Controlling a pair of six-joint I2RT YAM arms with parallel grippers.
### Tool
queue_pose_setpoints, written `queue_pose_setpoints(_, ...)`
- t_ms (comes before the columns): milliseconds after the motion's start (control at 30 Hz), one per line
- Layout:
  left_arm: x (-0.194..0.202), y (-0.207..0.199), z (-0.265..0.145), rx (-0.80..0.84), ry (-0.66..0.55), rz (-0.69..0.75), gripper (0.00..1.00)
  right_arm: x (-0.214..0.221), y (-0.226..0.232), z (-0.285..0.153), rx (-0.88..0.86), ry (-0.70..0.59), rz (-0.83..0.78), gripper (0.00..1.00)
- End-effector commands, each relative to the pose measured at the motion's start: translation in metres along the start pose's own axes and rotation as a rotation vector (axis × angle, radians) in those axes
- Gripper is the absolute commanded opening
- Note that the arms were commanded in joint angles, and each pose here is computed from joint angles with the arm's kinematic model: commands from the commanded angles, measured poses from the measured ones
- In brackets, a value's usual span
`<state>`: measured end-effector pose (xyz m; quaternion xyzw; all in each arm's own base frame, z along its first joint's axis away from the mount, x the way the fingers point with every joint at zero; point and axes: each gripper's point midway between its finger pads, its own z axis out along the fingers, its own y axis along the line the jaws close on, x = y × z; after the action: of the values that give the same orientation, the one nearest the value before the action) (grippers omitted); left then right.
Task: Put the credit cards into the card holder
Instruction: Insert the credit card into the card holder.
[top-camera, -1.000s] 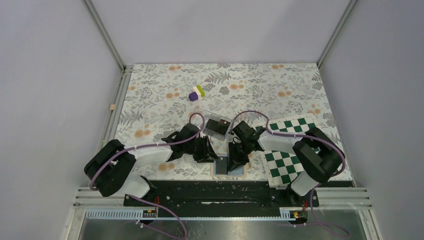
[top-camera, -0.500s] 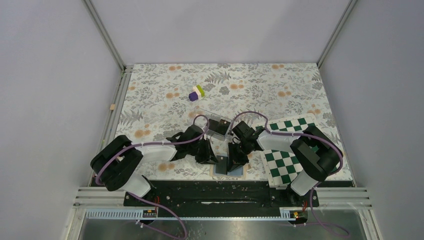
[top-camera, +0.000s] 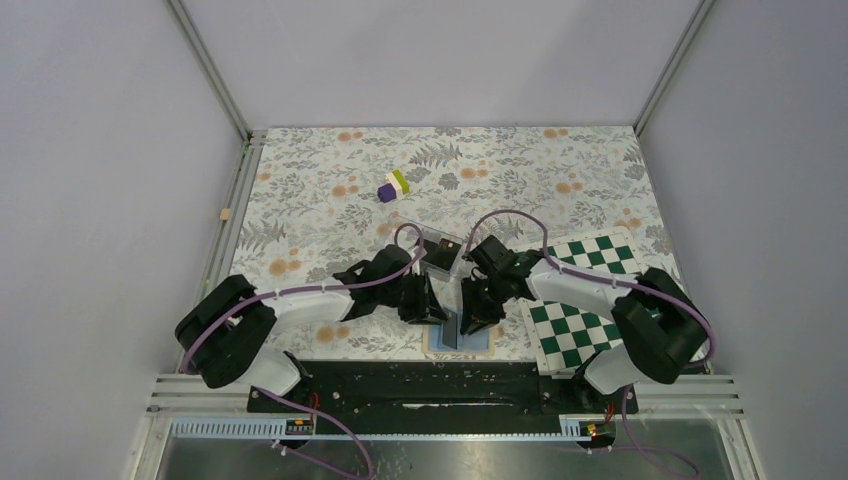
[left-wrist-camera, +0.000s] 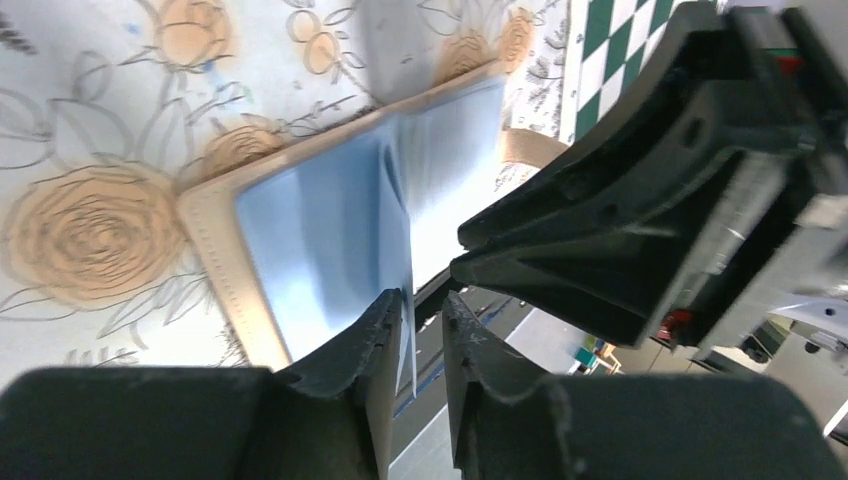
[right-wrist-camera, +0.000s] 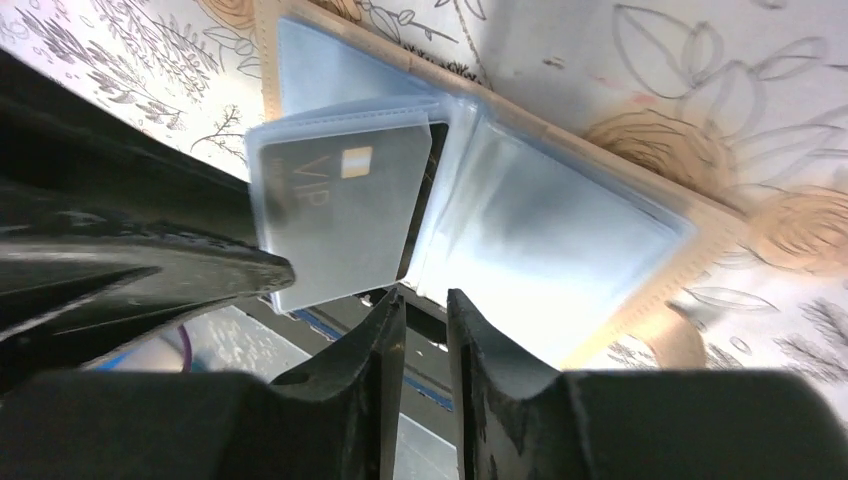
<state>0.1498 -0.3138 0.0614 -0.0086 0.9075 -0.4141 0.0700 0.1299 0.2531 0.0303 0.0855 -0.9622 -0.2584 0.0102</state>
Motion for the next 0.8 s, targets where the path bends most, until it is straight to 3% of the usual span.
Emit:
queue_pose_setpoints(0,-0.004,-0.038,0.005,0.109,0.020,0.039,0.24,-0.016,-0.010,-0.035,0.111,-0.117,-0.040,0.30)
queue_pose_setpoints(200,0.004,-0.058,0.020,0.170,0.066,0.039,0.27,-0.027,-0.029,-0.057,0.113,-0.189,0.016,0.31)
queue_pose_setpoints(467,0.017,-0.076,0.051,0.185,0.131,0.062,0.29,-0.030,-0.042,-0.062,0.096,-0.195,0.057,0.31)
queue_pose_setpoints(767,0.005,-0.124,0.036,0.365,0.070,0.128,0.30,-0.042,-0.033,-0.069,0.029,-0.210,0.073,0.39)
